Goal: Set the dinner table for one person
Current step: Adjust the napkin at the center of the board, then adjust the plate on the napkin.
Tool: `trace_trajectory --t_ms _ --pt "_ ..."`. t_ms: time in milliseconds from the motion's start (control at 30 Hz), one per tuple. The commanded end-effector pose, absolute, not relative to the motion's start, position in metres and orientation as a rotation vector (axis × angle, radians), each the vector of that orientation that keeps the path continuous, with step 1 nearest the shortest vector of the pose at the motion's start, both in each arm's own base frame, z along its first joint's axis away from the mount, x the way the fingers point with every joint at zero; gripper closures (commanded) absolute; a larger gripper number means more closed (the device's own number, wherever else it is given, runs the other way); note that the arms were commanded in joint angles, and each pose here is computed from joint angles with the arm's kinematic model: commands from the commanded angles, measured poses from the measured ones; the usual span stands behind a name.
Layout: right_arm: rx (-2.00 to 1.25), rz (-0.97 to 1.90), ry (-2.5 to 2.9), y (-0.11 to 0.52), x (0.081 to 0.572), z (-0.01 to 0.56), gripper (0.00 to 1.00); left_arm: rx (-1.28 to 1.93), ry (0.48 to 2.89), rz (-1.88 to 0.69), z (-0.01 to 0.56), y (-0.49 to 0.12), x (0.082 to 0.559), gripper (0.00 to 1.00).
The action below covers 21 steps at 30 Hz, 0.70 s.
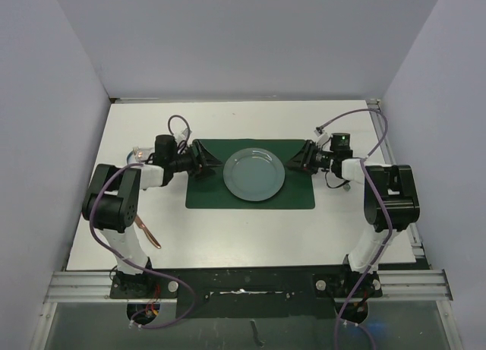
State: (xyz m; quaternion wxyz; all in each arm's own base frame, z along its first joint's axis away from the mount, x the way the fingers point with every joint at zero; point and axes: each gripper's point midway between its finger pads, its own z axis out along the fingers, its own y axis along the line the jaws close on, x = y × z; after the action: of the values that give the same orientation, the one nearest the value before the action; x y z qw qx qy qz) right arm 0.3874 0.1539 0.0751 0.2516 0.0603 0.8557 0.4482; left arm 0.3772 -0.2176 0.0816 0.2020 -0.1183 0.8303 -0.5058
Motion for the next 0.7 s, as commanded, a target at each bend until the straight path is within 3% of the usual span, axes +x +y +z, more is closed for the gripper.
trace_trajectory --t_ms 0,667 --pt "0.127 1.238 2.299 0.161 0.396 0.078 0.70 -0.295 2.320 -1.386 0.073 -0.216 0.382 0.34" --pt "0.114 1.196 2.350 0.167 0.400 0.064 0.70 -0.245 2.270 -1.555 0.064 -0.231 0.390 0.34"
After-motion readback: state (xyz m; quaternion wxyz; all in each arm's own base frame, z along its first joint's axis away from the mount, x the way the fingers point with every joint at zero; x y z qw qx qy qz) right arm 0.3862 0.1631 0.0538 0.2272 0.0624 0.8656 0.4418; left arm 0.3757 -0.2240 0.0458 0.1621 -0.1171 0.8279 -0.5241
